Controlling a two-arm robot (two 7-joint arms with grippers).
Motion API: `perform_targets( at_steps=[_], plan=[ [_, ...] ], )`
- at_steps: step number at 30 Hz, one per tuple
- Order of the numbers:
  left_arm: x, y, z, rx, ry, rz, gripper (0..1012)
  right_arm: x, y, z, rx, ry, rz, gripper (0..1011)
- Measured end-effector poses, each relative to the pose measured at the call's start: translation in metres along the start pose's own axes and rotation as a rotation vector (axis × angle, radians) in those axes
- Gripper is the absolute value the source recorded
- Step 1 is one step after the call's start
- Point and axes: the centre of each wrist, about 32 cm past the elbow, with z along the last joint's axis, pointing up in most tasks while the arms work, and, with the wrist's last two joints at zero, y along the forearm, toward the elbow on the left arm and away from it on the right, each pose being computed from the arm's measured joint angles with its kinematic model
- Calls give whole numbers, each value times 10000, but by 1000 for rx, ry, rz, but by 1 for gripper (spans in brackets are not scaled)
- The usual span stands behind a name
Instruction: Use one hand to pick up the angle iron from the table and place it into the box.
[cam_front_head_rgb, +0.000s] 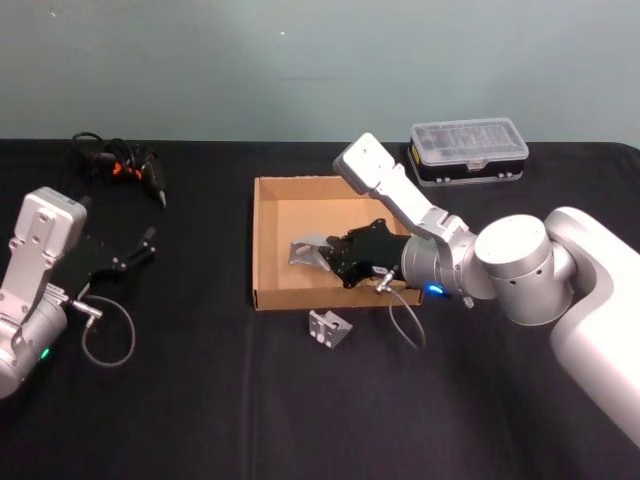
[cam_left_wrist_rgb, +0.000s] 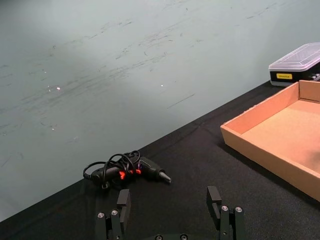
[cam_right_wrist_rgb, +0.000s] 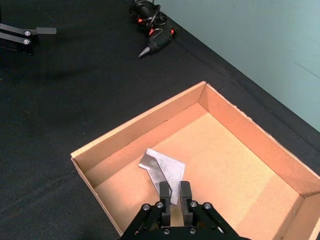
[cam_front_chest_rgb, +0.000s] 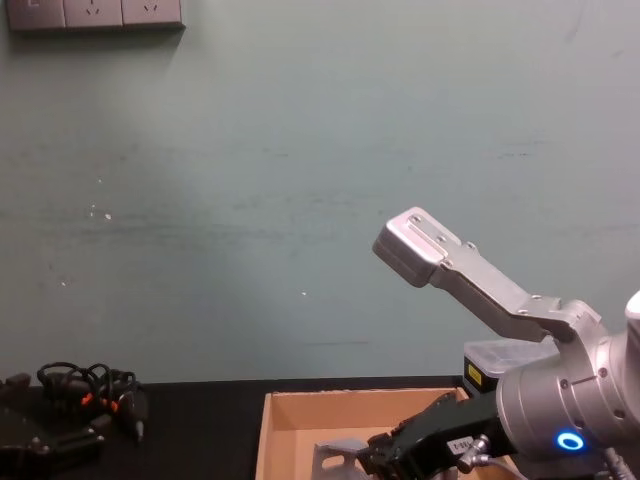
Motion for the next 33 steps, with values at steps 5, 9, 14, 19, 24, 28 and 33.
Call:
perform_targets(
  at_steps=[5,9,14,19,24,28,33],
  plan=[
    [0,0,0,0,0,0,1000,0,5,-5,6,-2,-2,238],
    [0,0,0,0,0,0,1000,0,-16,-15,33,0,-14,371],
    [0,0,0,0,0,0,1000,-4,-65,-5,69,4,-30,522],
    [0,0,0,0,0,0,1000,-1,-167,0,102,10,-44,665],
    [0,0,0,0,0,0,1000,-19,-320,-25,133,0,-62,840],
    [0,0,0,0,0,0,1000,-29,-440,-55,155,0,-77,941],
    [0,0,0,0,0,0,1000,-50,-600,-85,191,6,-100,1003]
  ],
)
